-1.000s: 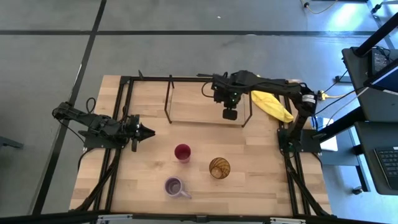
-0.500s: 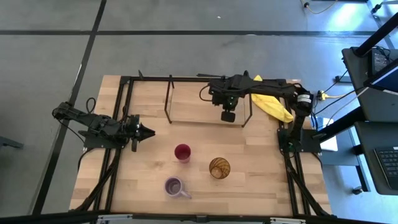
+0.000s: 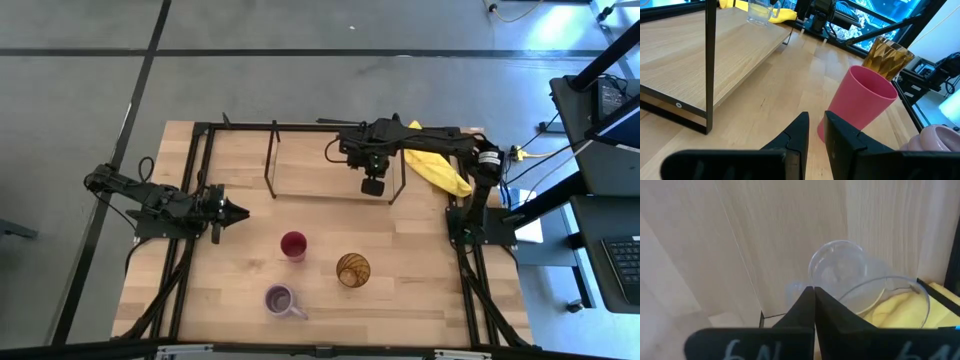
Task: Stack small to large cups/mugs on shelf
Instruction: Put the transparent mug on the shelf
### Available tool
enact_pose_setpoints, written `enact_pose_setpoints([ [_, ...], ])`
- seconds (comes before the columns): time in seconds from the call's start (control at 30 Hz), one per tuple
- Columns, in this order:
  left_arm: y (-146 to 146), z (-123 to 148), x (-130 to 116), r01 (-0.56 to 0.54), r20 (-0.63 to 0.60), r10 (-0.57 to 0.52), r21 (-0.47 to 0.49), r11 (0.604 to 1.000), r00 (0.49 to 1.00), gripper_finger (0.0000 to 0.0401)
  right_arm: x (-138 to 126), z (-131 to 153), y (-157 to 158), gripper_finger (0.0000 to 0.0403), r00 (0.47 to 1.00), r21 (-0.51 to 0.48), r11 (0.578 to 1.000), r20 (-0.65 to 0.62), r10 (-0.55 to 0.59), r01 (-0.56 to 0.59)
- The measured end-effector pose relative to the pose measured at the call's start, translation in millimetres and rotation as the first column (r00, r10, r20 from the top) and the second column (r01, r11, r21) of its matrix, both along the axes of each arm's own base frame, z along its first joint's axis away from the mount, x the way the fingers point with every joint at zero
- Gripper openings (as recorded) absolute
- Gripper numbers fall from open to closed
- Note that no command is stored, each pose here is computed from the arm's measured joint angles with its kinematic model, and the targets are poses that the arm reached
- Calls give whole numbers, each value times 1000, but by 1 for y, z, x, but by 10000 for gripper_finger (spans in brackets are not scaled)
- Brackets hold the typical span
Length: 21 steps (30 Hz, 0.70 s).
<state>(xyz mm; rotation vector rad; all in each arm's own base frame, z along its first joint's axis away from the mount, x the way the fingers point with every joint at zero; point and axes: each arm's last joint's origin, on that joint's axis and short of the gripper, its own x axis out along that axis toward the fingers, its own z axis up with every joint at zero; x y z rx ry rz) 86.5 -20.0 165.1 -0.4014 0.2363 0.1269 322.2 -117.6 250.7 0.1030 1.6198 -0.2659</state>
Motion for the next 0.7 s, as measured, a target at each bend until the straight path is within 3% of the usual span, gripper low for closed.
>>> enact_pose_setpoints([
  [0.7,0,0,0,-1,1,1,0,1000,1000,53,-5,1,2,5,998,15,999,-46,-37,38],
])
